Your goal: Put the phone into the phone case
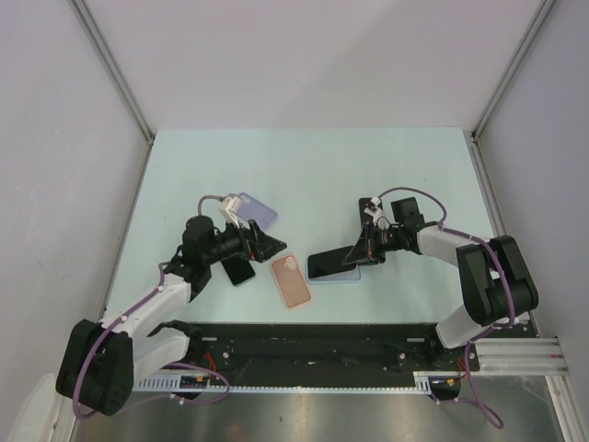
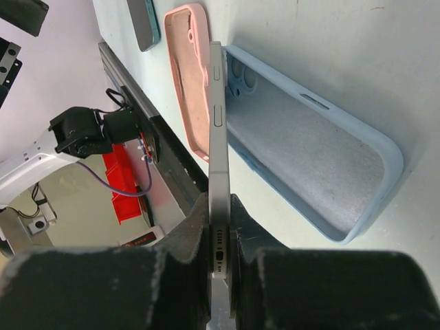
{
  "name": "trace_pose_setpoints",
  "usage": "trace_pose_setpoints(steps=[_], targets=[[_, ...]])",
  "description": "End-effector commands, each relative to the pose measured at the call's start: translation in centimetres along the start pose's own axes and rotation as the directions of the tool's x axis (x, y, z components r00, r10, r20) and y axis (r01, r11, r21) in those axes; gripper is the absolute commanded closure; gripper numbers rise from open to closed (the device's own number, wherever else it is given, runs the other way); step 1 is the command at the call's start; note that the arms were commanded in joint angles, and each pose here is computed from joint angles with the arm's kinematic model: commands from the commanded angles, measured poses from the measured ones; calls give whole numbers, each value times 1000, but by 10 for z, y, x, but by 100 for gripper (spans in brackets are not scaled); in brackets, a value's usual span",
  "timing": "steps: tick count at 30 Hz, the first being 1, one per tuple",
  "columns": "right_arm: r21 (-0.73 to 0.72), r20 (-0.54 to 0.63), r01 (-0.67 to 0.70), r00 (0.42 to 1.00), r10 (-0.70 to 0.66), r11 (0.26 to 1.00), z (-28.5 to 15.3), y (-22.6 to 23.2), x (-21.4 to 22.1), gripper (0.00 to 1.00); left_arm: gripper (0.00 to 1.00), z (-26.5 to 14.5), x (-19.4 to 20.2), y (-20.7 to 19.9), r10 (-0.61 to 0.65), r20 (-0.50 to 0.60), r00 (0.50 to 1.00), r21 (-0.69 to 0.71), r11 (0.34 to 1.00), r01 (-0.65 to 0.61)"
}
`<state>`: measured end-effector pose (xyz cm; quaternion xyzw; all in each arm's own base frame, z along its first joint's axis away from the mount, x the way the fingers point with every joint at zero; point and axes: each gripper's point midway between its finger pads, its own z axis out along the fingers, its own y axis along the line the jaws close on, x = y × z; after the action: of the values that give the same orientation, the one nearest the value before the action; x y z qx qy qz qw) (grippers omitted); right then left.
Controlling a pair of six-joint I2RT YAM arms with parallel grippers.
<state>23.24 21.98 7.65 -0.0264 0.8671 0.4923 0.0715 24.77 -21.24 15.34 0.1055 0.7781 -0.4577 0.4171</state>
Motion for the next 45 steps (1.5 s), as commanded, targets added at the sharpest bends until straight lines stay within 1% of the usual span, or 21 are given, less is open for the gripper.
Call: trace_pose_setpoints(steps=[1, 8, 15, 27, 32, 38, 42, 45], targets=[[-4, -5, 22, 1000, -22, 1000, 2, 3, -7, 100, 0, 2, 0, 5, 28, 2, 1000, -8, 1000, -28], [19, -30, 1, 1000, 0, 1000, 2, -4, 0, 100, 0, 2, 1, 5, 31, 1, 1000, -12, 999, -31], [75, -46, -15, 999, 19, 997, -1, -10, 9, 100, 0, 4, 3, 5, 37, -8, 999, -11, 999, -38], [104, -73, -36, 996, 43, 994, 7, -21, 15, 100, 0, 8, 11, 5, 66, -24, 998, -27, 997, -67], [131, -83, -70, 993, 81, 989, 16, -36, 16, 100, 0, 12, 11, 3, 78, -31, 996, -31, 996, -79], [195, -87, -97, 990, 115, 976, 23, -57, 18, 100, 1, 29, 22, -6, 106, -85, 991, -28, 994, -108], [246, -89, -106, 987, 131, 964, 24, -71, 21, 100, 3, 40, 30, -8, 125, -123, 984, -33, 991, -130], [298, -91, -104, 986, 137, 949, 24, -84, 24, 100, 7, 51, 38, -10, 137, -157, 978, -32, 989, -144]])
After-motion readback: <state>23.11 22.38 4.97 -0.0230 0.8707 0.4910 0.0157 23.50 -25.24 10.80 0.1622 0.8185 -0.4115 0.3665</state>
